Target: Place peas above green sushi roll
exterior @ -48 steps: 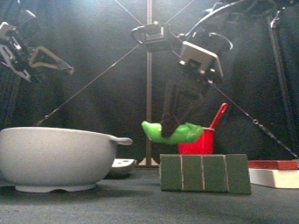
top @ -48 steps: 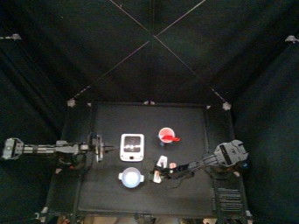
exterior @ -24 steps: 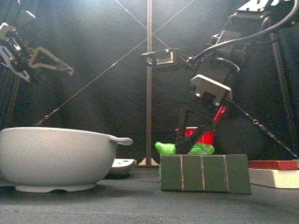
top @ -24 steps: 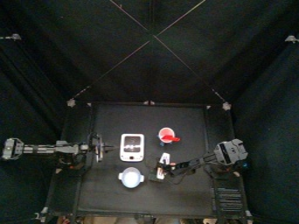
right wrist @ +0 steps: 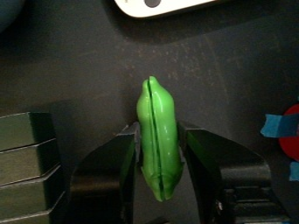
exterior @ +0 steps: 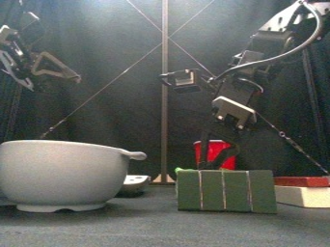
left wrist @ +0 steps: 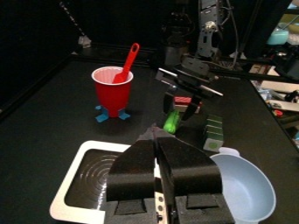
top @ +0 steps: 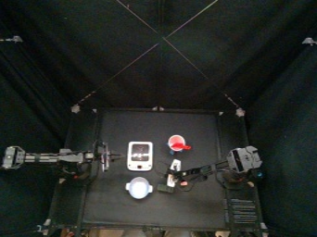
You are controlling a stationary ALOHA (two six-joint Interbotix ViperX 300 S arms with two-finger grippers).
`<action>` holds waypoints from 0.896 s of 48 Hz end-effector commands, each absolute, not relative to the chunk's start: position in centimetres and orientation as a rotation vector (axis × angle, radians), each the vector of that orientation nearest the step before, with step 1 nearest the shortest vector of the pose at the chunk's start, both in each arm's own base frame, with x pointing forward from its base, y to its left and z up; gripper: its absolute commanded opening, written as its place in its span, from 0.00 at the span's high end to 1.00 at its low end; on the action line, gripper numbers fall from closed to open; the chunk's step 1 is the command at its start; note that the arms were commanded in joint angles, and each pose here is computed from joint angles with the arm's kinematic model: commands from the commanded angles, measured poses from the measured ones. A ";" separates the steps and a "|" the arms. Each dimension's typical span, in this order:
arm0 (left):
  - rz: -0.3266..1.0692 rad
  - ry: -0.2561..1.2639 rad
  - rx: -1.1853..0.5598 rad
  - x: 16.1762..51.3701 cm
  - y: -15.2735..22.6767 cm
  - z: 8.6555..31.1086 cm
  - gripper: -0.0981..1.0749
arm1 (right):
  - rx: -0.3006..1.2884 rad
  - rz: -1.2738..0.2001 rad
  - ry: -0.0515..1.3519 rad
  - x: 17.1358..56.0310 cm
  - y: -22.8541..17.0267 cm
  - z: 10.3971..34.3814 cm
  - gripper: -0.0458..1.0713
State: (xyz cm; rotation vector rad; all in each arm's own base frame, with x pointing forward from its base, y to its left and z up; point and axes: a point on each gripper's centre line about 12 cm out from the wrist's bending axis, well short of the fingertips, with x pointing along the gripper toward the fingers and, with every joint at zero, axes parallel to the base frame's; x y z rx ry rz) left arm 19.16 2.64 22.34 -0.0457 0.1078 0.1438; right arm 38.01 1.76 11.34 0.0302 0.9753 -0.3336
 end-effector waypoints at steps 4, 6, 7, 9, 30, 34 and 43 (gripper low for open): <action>0.147 0.086 -0.044 19.4 2.7 23.0 0.64 | 0.059 -0.289 0.924 38.4 1.4 12.2 0.42; 0.147 0.086 -0.044 19.4 2.7 23.0 0.64 | 0.064 -0.285 0.924 38.4 1.3 12.0 0.42; 0.149 0.086 -0.044 19.4 2.8 23.0 0.64 | 0.066 -0.283 0.923 38.4 1.3 12.0 0.42; 0.149 0.088 -0.044 19.4 2.8 22.9 0.64 | 0.070 -0.282 0.922 38.4 1.2 12.0 0.42; 0.148 0.088 -0.043 19.4 2.8 22.9 0.64 | 0.048 -0.261 0.912 38.5 1.1 11.9 0.15; 0.149 0.086 -0.044 19.4 2.8 23.0 0.64 | 0.050 -0.264 0.911 38.5 1.0 12.0 0.13; 0.149 0.088 -0.044 19.4 2.8 22.9 0.64 | 0.039 -0.256 0.893 38.8 1.2 12.6 0.13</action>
